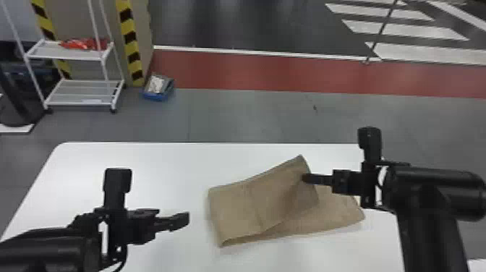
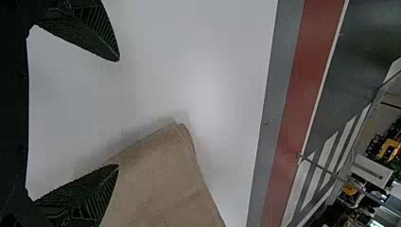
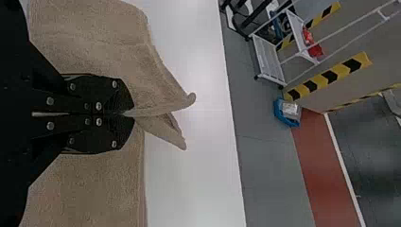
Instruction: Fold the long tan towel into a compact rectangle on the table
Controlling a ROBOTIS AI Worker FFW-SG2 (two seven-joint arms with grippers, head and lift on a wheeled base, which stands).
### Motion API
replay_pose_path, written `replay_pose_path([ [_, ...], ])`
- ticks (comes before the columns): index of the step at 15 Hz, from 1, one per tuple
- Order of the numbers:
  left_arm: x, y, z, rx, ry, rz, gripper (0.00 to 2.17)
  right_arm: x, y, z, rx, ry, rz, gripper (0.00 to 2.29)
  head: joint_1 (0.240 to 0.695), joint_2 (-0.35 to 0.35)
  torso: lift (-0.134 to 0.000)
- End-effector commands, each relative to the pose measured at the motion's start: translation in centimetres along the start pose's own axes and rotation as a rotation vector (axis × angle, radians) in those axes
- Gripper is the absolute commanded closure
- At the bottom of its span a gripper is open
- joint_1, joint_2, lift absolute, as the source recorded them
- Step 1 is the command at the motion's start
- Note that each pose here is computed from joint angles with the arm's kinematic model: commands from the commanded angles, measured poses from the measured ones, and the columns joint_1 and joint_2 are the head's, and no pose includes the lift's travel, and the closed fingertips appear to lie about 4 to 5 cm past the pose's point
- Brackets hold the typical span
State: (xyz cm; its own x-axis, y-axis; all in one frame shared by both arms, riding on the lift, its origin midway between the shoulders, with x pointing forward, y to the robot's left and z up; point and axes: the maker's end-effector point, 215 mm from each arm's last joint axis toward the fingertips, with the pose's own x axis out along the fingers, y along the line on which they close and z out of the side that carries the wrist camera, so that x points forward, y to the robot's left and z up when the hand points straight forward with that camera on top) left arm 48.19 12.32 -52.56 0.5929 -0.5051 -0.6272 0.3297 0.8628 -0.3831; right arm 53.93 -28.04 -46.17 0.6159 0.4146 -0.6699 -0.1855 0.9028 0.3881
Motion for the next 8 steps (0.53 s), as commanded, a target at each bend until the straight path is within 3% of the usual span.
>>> replay_pose_path([
  [1,0.0,0.1,-0.1,-0.001,0.002,0.001,0.08,0.7,-2.6,-2.1,-0.005,0.039,-0.04,1.36,0.695,-0.159,0.0],
  [3,0.1,-0.2,-0.1,0.001,0.0,-0.004,0.08,2.0,-3.2,-4.0,-0.025,0.091,-0.057,1.36,0.695,-0.18,0.0],
  [8,0.0,-0.1,-0.5,0.003,0.008,-0.004,0.08,1.4,-3.6,-4.4,-0.001,0.098,-0.068,1.36,0.695,-0.196,0.0],
])
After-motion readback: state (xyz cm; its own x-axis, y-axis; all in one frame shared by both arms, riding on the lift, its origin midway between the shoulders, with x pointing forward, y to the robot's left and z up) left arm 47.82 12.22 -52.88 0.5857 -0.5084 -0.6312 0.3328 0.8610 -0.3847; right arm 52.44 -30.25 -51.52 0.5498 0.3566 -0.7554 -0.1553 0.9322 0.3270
